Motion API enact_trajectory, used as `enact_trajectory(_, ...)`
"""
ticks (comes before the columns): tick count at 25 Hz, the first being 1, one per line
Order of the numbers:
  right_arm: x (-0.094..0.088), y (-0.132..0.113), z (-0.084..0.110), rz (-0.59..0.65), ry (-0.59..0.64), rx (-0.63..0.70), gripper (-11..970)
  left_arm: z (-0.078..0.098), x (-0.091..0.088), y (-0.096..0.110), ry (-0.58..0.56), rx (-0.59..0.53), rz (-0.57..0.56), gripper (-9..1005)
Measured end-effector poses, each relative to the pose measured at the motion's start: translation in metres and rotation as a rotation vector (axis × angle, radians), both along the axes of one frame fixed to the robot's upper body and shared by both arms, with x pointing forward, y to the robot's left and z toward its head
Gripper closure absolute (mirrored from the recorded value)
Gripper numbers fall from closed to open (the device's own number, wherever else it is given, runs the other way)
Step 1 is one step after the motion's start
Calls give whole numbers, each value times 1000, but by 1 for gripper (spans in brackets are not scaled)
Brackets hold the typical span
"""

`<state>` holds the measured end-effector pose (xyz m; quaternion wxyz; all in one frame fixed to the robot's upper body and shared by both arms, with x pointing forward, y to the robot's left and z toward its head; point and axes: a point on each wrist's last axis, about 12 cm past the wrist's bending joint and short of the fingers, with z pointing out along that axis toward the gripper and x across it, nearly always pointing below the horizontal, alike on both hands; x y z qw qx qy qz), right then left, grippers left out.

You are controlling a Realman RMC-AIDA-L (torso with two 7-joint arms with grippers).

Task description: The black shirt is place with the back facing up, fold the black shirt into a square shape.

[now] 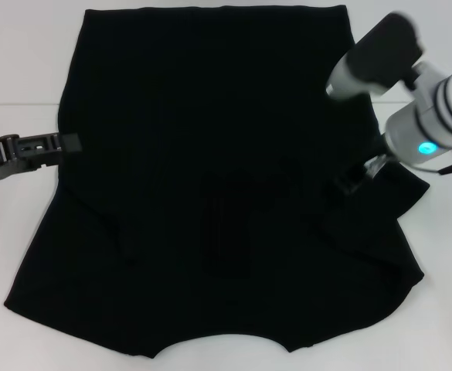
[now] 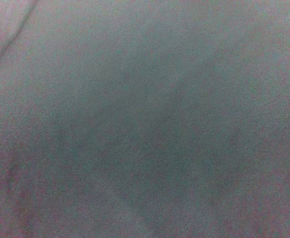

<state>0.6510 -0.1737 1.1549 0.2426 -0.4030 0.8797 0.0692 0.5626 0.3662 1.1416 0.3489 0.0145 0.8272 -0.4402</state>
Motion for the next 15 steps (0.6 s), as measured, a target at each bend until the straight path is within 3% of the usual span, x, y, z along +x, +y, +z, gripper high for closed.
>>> enact_trajectory(5,9,-37,13,-201,18,162,435,-3,-6,2,25,-3,-10,342)
enact_trajectory(9,12,-73,27,-385,78,308,272,-9,-22,9,181,24,-39,347)
enact_trajectory(12,11,-86,38,-429,116,402,153,-13,-35,16,310,53,-38,351)
enact_trajectory(15,9,-93,43,-451,152,500,124,-18,-46,21,380,64,-12,355)
